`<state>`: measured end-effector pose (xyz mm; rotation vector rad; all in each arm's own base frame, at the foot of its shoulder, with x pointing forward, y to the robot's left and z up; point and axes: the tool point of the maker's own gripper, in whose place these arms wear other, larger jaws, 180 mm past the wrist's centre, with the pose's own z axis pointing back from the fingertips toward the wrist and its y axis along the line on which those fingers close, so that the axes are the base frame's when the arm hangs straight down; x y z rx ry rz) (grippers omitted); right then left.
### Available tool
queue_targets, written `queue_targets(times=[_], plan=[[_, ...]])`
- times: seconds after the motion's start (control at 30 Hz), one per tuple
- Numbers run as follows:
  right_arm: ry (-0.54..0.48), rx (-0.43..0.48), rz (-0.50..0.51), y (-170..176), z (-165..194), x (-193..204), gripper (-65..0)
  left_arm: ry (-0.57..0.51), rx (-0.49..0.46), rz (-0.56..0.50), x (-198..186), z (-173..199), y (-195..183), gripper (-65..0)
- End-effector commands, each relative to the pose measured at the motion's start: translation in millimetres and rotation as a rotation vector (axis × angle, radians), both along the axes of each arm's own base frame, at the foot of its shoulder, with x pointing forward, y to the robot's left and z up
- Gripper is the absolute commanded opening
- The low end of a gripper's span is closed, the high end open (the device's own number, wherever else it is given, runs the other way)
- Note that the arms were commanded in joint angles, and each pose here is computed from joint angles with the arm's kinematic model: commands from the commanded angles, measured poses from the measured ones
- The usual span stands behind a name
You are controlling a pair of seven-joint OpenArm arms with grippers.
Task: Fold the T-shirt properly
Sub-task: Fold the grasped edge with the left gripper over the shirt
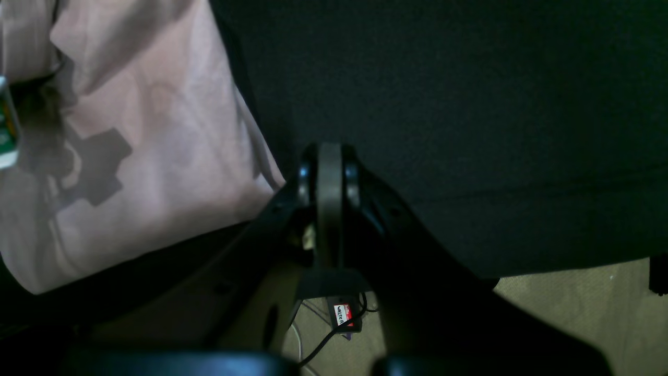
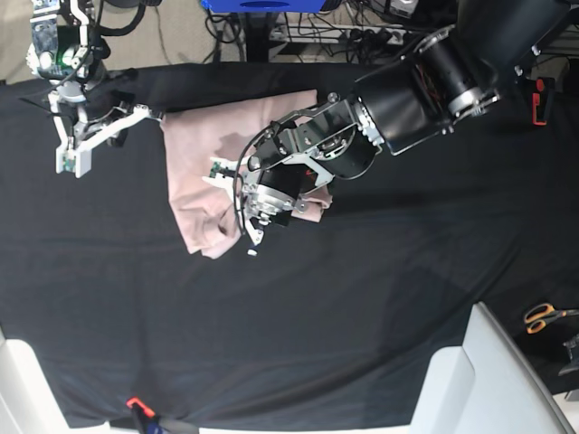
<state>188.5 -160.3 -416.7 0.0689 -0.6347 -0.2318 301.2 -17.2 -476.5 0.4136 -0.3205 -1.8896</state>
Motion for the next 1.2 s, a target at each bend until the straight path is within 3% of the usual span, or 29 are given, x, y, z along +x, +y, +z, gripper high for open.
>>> queue_targets(times=[0.0,0.6,0.87,1.13,1.17], plan=[[-0.031,-0.016,0.002,-4,7,5,-64.8,-0.034,-0.010,-0.010,11,9,-6,-65.0],[0.007,-0.019,-0.006,-8,-8,4,-64.8,-0.021,-0.112,-0.076,17,16,-34,-65.0],[0.002,-0.019,-0.006,-8,-7,6,-64.8,0.010,-0.071,-0.044,16,1,-21,-65.0],[-0.010,-0.019,-0.007,-8,-5,11,-64.8,-0.027,-0.073,-0.040,35,14,-21,-65.0],[-0.008,-0.019,-0.006,-8,-5,11,-64.8,-0.036,-0.071,-0.041,39,17,-21,-62.5]])
